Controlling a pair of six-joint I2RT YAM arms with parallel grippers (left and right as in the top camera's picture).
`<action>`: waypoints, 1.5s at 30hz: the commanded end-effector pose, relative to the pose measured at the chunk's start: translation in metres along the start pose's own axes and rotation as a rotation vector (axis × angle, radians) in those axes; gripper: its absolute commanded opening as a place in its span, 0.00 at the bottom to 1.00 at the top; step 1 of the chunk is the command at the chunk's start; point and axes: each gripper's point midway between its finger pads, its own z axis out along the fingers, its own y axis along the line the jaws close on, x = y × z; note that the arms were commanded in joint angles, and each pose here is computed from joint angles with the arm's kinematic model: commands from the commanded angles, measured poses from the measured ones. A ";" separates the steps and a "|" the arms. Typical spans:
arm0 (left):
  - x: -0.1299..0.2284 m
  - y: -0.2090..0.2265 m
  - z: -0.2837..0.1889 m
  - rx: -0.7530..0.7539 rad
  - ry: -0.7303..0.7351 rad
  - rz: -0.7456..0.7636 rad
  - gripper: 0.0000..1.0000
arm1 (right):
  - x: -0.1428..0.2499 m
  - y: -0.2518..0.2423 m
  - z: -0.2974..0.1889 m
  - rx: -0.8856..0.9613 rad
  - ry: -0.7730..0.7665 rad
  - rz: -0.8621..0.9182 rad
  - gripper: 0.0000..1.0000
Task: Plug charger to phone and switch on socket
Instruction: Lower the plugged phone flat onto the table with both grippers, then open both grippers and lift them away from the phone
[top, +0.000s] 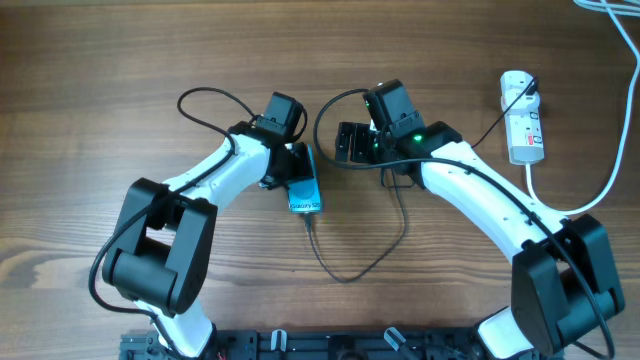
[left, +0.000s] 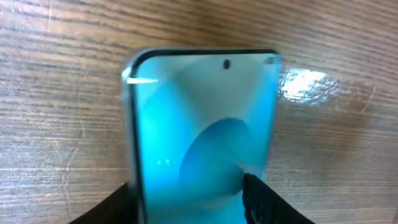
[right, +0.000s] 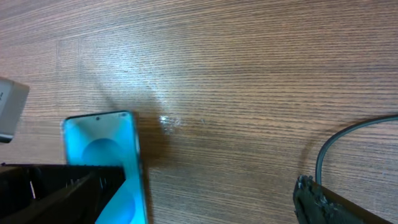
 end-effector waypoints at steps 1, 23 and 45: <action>-0.001 0.001 0.004 -0.008 -0.005 0.000 0.52 | -0.010 0.002 -0.004 0.004 -0.030 -0.013 1.00; -0.014 -0.021 0.007 0.101 -0.040 0.018 0.43 | -0.051 -0.032 -0.014 0.211 -0.257 0.092 1.00; -0.090 0.089 -0.041 0.104 -0.192 -0.254 1.00 | -0.054 -0.036 -0.016 0.235 -0.279 0.108 1.00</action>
